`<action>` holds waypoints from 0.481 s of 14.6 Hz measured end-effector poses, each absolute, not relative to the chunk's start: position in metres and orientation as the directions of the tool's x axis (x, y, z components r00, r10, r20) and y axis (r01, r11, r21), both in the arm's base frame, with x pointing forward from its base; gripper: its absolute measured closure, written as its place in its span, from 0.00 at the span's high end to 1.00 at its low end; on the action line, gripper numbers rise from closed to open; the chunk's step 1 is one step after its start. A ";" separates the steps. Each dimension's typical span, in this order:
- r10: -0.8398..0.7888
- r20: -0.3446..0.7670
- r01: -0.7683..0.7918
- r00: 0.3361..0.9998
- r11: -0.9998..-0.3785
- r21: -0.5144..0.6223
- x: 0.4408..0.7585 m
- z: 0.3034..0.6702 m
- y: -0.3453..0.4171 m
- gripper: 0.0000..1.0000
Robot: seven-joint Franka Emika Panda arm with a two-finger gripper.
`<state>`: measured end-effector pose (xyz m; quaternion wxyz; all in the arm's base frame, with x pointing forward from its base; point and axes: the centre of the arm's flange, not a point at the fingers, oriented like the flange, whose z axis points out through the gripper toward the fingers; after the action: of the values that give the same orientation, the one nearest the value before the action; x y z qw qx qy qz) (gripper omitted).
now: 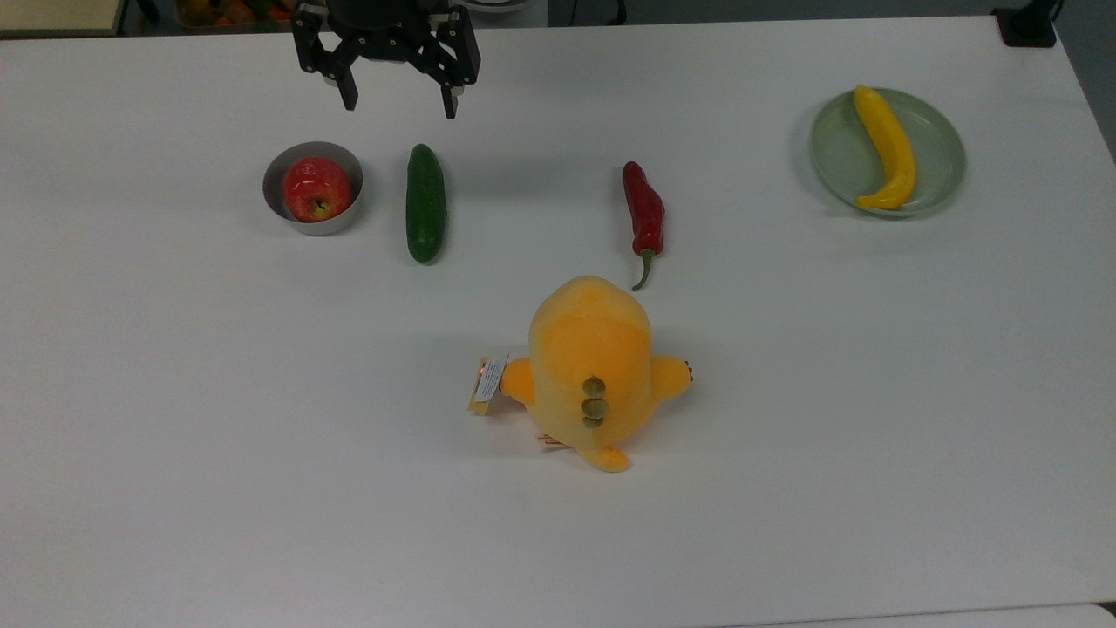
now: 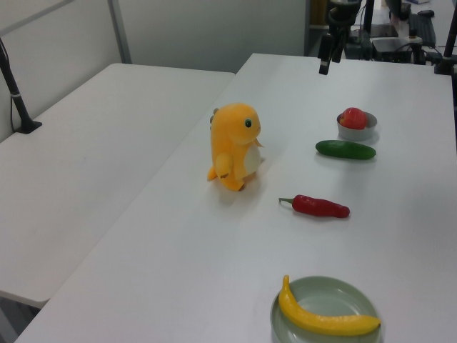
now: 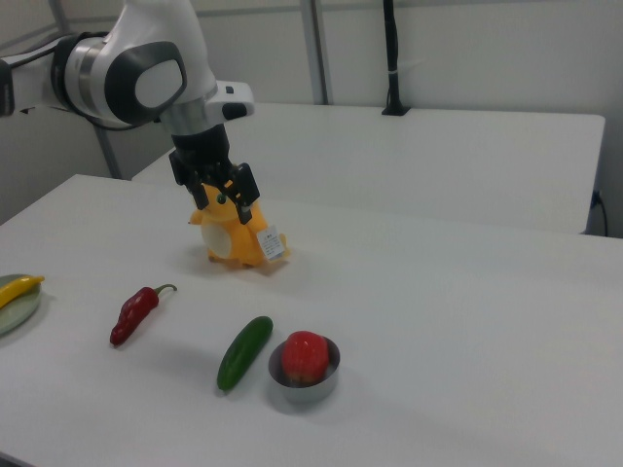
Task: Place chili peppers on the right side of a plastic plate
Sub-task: 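Move the open gripper over the red chili pepper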
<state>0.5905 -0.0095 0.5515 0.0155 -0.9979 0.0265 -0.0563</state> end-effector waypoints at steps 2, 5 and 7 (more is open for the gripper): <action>-0.032 0.081 -0.030 0.996 -0.999 -0.034 0.586 0.537 0.003 1.00; 0.029 0.053 0.031 0.998 -0.999 -0.036 0.577 0.510 0.043 1.00; 0.021 0.086 0.025 0.996 -0.999 -0.043 0.576 0.493 0.074 1.00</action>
<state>0.5763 0.0742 0.4931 0.0220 -0.9988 -0.0117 -0.0428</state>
